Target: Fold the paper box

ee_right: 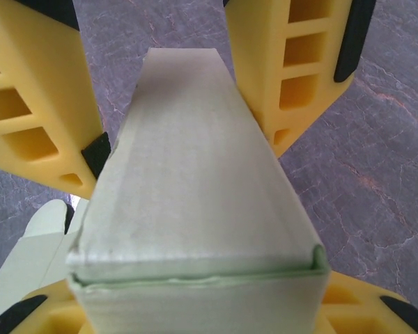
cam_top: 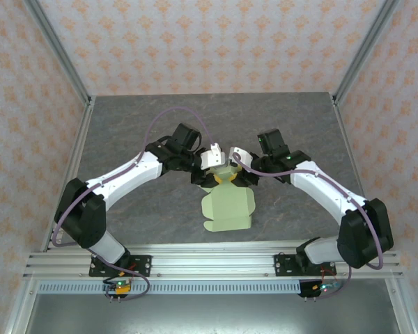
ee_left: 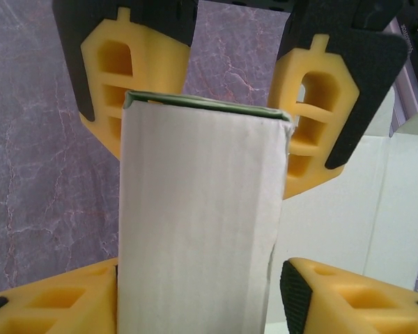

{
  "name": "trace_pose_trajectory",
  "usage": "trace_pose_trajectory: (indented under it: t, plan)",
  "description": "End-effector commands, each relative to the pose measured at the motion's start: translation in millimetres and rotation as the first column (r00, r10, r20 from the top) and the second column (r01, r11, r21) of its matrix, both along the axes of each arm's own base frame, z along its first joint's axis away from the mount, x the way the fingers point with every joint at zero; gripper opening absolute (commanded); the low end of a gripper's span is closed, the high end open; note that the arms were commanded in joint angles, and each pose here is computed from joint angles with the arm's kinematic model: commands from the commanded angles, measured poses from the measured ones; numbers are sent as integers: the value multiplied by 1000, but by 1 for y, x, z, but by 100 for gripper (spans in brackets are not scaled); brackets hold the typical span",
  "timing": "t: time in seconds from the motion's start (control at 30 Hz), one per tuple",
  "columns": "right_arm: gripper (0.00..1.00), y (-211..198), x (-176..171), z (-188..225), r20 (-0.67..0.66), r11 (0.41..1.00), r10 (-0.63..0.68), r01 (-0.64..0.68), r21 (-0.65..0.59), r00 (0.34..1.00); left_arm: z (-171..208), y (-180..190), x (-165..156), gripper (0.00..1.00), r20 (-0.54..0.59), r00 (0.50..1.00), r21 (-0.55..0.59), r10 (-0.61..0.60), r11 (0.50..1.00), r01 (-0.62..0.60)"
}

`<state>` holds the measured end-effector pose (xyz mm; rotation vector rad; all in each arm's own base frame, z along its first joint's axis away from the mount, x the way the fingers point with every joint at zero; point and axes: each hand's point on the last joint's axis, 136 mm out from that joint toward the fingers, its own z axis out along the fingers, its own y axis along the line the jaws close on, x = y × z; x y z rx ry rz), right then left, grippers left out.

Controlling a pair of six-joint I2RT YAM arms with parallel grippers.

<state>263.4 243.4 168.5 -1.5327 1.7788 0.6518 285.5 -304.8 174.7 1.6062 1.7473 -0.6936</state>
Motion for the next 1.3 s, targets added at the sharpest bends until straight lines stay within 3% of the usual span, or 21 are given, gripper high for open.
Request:
trace_pose_trajectory:
  t: [0.0, 0.2, 0.5, 0.67, 0.87, 1.0, 1.07, 1.1, 1.13, 1.17, 1.2, 1.23, 1.27]
  plan:
    - [39, 11, -2, 14, 58, 997, 57, -60, 45, 997, 4, -14, -5, 58, 6, 999, -8, -40, 999, 40]
    - [39, 10, -4, 12, 65, 997, 61, -64, 37, 996, 6, -17, -2, 61, 10, 999, -12, -47, 999, 47]
    - [47, 6, 5, 12, 83, 1000, -8, 5, 30, 997, 4, -21, 3, 50, -18, 1000, -23, -22, 1000, 22]
    - [56, 3, 10, 11, 85, 998, -57, 54, 29, 995, 3, -21, 12, 49, -25, 999, -43, 37, 998, -38]
    - [62, -9, 23, 26, 94, 979, -183, 173, 103, 979, 1, -17, 33, 48, -90, 983, -85, 157, 983, -165]
    - [66, -30, 46, 43, 58, 899, -404, 384, 209, 913, 6, -12, 42, 57, -140, 966, -124, 215, 964, -233]
    - [71, -54, 66, 61, -13, 746, -620, 595, 298, 784, 14, -9, 47, 59, -181, 953, -145, 241, 952, -269]
    - [74, -73, 78, 66, -114, 598, -743, 730, 331, 660, 17, -8, 48, 61, -195, 950, -143, 245, 951, -274]
    - [74, -94, 85, 65, -241, 411, -835, 851, 326, 495, 18, -8, 48, 64, -201, 948, -128, 249, 952, -277]
    - [74, -110, 86, 60, -349, 262, -867, 920, 291, 357, 18, -9, 49, 66, -208, 944, -113, 255, 953, -282]
    - [81, -133, 82, 53, -456, 69, -875, 975, 211, 160, 18, -11, 49, 68, -219, 942, -100, 255, 954, -282]
    - [99, -169, 68, 39, -513, -186, -850, 979, 81, -119, 17, -15, 50, 70, -230, 939, -82, 257, 956, -282]
    - [99, -189, 57, 30, -514, -307, -819, 951, 20, -254, 15, -19, 51, 72, -241, 934, -61, 264, 956, -286]
